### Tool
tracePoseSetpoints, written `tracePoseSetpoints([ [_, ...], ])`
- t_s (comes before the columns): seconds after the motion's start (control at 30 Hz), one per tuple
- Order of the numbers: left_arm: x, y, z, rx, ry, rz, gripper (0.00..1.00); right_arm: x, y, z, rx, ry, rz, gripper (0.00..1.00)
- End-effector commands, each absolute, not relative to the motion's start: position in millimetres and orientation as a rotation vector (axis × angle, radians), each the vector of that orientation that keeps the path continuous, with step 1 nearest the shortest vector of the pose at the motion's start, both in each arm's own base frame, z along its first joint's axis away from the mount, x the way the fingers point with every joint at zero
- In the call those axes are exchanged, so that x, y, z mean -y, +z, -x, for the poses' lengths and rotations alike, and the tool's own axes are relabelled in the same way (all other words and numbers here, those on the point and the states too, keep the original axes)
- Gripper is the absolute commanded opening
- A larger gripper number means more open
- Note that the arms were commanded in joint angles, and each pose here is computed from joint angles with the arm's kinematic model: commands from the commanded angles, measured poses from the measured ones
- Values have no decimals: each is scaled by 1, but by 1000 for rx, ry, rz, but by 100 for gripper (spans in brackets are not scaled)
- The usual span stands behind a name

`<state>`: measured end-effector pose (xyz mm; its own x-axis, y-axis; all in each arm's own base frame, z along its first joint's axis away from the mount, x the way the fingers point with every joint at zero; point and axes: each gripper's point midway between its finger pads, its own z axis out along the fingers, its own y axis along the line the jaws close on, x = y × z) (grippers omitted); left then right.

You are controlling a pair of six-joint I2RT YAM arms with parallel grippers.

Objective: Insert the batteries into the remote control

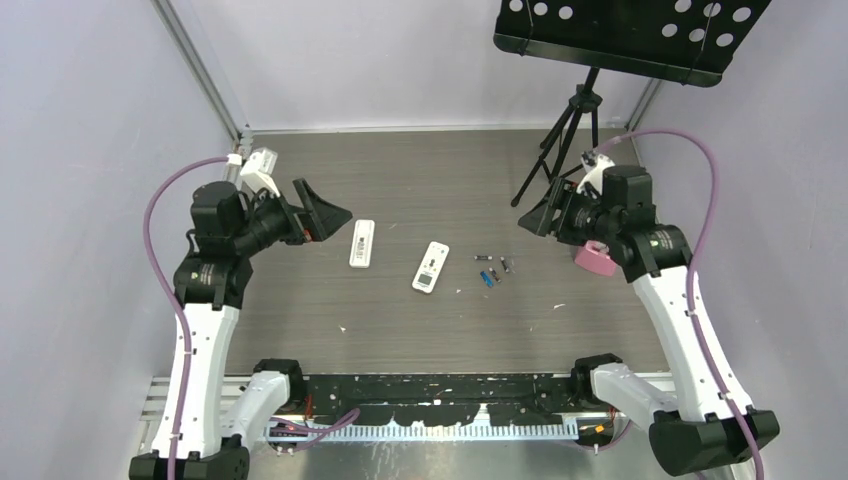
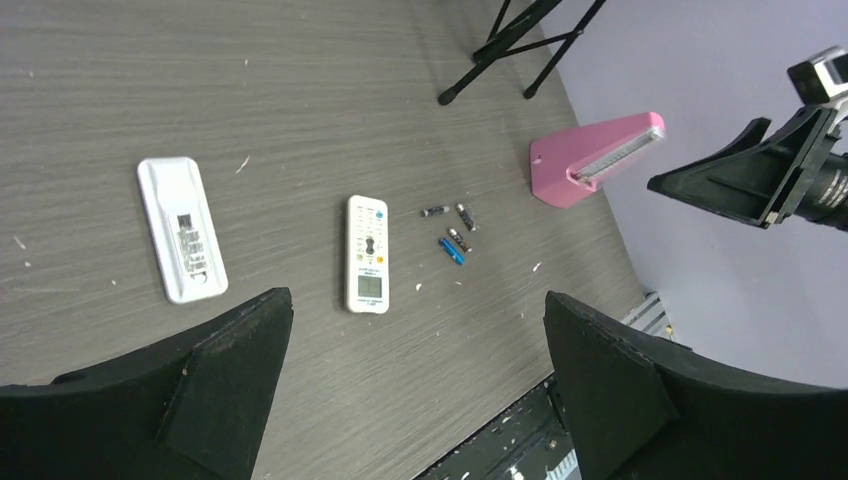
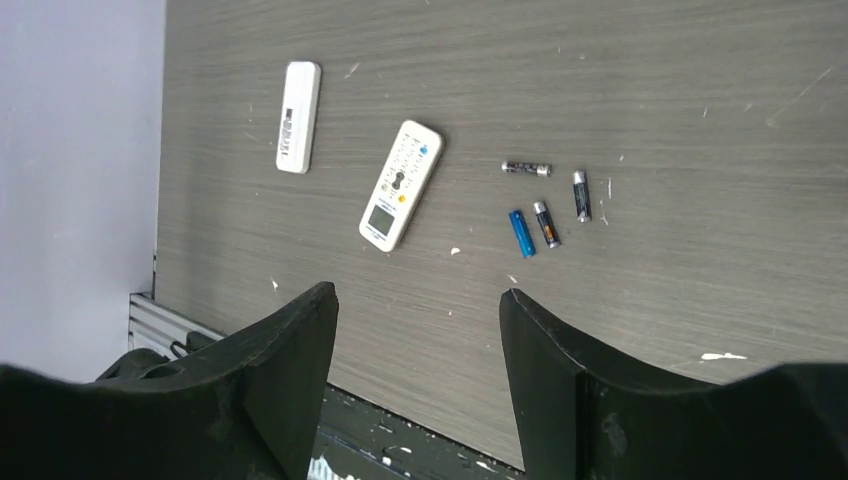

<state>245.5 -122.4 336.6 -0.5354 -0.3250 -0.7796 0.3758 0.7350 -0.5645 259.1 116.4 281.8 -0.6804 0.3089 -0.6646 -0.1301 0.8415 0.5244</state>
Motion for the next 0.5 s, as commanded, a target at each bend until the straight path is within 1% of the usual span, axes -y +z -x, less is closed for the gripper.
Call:
tracePoseSetpoints([
  [0.0,117,320,-264,-1939,-869,52,100,-132,268,-275,-2190,784,-148,66],
  [0.1,116,291,-278,-2025,-879,125,100,-135,248,-283,-2236,774,-193,66],
  [0.2,121,267,-290,-2061,-931,169,99,-140,235,-286,-2271,770,-200,66],
  [0.3,136,244,-297,-2091,-990,157,96,-145,222,-289,-2324,774,-216,63],
  [0.47,179,194,-295,-2244,-832,6,95,-144,196,-298,-2401,673,-304,54],
])
